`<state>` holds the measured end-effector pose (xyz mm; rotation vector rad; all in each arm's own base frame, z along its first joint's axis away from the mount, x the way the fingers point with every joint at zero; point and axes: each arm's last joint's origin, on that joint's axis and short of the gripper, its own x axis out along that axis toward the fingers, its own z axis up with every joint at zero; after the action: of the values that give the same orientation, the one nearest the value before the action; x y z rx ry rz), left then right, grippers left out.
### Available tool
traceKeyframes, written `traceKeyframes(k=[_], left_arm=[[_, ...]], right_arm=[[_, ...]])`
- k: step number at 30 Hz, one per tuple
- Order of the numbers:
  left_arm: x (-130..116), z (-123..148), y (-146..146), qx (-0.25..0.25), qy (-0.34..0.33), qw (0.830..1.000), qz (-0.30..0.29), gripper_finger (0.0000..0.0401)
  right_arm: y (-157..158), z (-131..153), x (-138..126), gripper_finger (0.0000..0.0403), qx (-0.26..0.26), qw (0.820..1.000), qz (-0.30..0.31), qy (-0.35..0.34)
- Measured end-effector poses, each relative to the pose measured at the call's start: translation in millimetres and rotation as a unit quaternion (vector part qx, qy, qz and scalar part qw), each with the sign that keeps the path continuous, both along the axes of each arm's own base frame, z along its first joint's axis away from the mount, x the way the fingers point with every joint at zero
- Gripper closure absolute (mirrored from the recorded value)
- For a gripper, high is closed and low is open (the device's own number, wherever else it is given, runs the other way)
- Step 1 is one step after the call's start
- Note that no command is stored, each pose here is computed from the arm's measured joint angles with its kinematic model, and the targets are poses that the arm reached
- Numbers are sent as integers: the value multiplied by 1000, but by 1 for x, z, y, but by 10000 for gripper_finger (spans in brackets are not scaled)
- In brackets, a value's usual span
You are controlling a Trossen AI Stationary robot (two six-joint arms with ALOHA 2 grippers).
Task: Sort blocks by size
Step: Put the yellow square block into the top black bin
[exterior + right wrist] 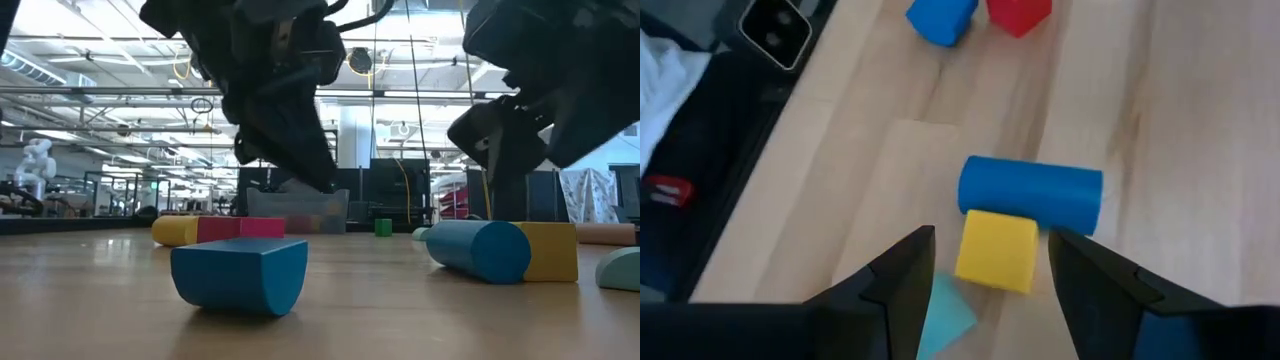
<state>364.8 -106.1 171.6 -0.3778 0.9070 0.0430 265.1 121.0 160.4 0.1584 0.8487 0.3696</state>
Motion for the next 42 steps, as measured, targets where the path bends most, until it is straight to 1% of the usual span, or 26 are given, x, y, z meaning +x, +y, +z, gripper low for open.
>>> traceKeyframes(k=[4,8,11,14,16,18,22,26,30,35,38,42], left_arm=[[0,-1,-3,2,-4,1000,-10,304],[1,1,-5,18,-16,999,-40,304],[1,1,-6,30,-21,997,-64,304],[3,3,-7,37,-39,996,-71,304],[4,4,-8,40,-46,996,-68,304],[5,4,-8,37,-51,997,-52,304],[4,4,-11,54,-57,997,-25,304],[0,4,-22,75,-61,995,-26,304],[-5,5,-33,122,-74,989,-42,304],[-8,8,-45,189,-98,975,-56,304],[-9,8,-47,203,-98,971,-77,304],[-10,7,-47,214,-92,967,-98,304]], right_arm=[[6,-4,4,194,-18,1000,-17,2],[8,-8,6,158,-11,999,-37,19],[12,-14,7,139,8,998,-48,43],[18,-25,6,134,9,997,-54,61],[21,-33,5,135,3,995,-61,77],[24,-37,7,137,-6,994,-73,79],[32,-41,10,147,-30,993,-92,66],[35,-38,9,169,-42,992,-106,55],[36,-37,10,205,-34,991,-119,53],[36,-37,10,259,-21,989,-133,57],[36,-36,10,287,-18,989,-136,57],[37,-34,11,288,-10,990,-130,50]])
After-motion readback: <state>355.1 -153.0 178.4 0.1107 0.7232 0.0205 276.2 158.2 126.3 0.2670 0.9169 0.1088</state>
